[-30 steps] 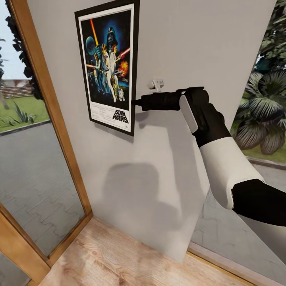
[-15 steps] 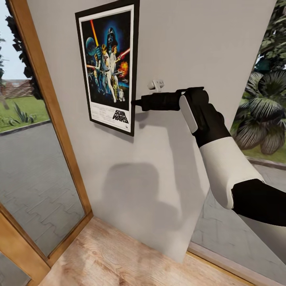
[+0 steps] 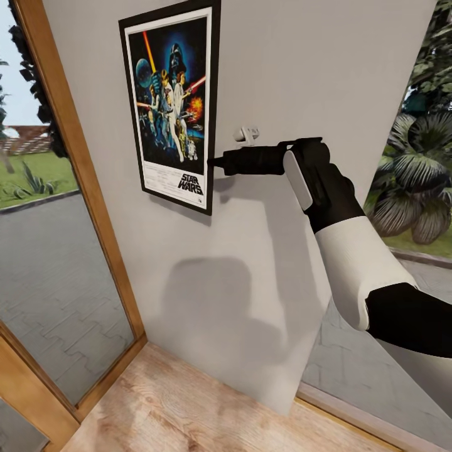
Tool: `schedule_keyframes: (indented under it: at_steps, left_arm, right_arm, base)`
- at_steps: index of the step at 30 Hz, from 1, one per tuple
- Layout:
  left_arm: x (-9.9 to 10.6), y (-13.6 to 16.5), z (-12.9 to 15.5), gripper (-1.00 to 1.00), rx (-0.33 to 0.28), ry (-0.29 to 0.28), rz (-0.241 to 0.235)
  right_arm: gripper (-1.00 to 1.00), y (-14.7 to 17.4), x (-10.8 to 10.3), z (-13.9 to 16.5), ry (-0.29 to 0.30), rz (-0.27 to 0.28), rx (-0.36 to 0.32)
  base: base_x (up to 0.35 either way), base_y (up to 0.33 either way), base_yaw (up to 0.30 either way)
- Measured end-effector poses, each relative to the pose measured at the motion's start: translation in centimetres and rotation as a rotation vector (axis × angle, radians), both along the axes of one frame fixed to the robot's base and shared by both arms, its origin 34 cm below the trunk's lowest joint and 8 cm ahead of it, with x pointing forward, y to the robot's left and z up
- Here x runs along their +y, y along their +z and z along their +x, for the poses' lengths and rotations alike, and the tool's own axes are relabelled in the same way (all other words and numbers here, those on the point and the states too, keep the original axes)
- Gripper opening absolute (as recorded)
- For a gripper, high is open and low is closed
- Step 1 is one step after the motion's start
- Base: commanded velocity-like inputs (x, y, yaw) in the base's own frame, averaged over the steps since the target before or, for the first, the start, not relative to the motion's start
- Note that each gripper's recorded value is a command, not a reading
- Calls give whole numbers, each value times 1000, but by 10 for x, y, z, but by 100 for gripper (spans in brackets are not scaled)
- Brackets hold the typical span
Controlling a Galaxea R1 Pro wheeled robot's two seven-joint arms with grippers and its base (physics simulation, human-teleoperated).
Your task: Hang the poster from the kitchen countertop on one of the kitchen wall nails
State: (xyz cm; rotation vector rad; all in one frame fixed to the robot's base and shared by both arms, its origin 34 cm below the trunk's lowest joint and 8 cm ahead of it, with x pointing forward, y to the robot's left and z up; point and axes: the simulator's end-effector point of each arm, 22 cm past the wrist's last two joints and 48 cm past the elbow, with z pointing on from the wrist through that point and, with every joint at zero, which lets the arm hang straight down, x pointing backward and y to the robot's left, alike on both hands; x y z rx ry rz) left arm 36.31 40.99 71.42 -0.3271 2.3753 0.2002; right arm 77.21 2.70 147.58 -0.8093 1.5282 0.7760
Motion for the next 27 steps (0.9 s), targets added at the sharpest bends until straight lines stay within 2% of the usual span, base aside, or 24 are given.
schedule_keyframes:
  at_steps: [24, 27]
  left_arm:
    - [0, 0, 0, 100, 0, 0, 0]
    - [0, 0, 0, 100, 0, 0, 0]
  right_arm:
    - [-100, 0, 0, 0, 0, 0, 0]
    - [-100, 0, -2, 4, -20, -3, -2]
  base:
    - [20, 0, 0]
    - [89, 0, 0]
